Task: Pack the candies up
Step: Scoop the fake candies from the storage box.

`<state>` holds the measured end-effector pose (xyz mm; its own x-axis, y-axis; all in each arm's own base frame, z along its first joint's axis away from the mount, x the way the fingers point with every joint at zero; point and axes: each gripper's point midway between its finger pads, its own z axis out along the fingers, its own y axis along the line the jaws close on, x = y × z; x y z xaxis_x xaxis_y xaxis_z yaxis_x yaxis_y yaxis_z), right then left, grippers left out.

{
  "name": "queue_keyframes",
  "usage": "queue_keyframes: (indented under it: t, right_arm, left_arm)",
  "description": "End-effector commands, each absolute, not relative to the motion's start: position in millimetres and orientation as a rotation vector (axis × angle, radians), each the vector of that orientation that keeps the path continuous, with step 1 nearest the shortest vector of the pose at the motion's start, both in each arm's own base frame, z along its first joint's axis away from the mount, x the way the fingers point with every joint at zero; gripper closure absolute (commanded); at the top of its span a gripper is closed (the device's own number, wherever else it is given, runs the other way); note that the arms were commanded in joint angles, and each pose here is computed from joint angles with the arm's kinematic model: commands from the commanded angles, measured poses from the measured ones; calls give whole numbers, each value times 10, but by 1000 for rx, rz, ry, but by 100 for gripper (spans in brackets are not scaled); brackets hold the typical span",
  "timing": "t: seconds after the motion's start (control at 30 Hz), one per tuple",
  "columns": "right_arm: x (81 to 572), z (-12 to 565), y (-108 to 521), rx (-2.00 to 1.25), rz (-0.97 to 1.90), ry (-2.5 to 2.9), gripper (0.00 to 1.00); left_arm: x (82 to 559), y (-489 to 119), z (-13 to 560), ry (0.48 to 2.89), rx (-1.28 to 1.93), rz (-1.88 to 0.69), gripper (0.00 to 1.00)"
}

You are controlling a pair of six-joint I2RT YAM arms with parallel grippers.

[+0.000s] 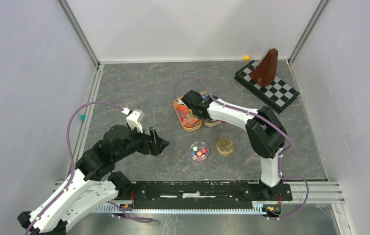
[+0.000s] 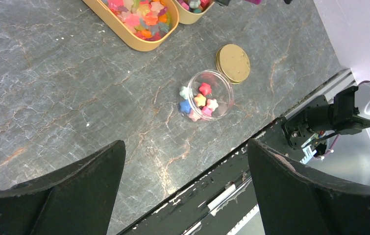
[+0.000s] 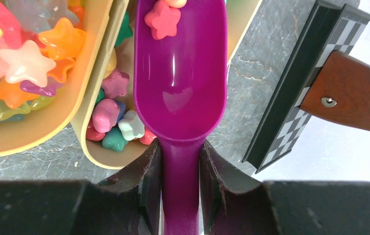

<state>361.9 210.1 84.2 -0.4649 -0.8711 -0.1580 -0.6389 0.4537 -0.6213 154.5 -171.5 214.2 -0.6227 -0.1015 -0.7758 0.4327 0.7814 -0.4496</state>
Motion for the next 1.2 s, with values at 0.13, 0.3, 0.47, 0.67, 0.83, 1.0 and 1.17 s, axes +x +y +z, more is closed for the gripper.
queue_keyframes:
  t: [0.13,0.3,0.47,0.67,0.83,1.0,1.17]
  right_arm:
    - [3559,646,2154,-1199,-446,2279,100]
    - [3578,628,2118,-1141,-389,2280,100]
    - [3649,655,2118,-1078,-353,2260,100]
    - [3726,688,2103,-1001,-289,2235,100]
    - [3734,687,2090,-957,-206,2237,100]
    - [3727,698,1993,-920,-207,2238,100]
    - [3719,781,1901,-872,-197,2217,100]
  left_arm:
    - [1635,-1653,2131,2092,261,-715,0]
    - [1641,-1653,2123,2096,259,-711,0]
    - [1645,-1648,2121,2096,255,-708,0]
    - [1647,-1643,2118,2097,253,-704,0]
    - [1646,-1645,2120,2098,252,-706,0]
    - [1646,-1645,2117,2098,253,-706,0]
    - [1643,-1644,2125,2096,251,-709,0]
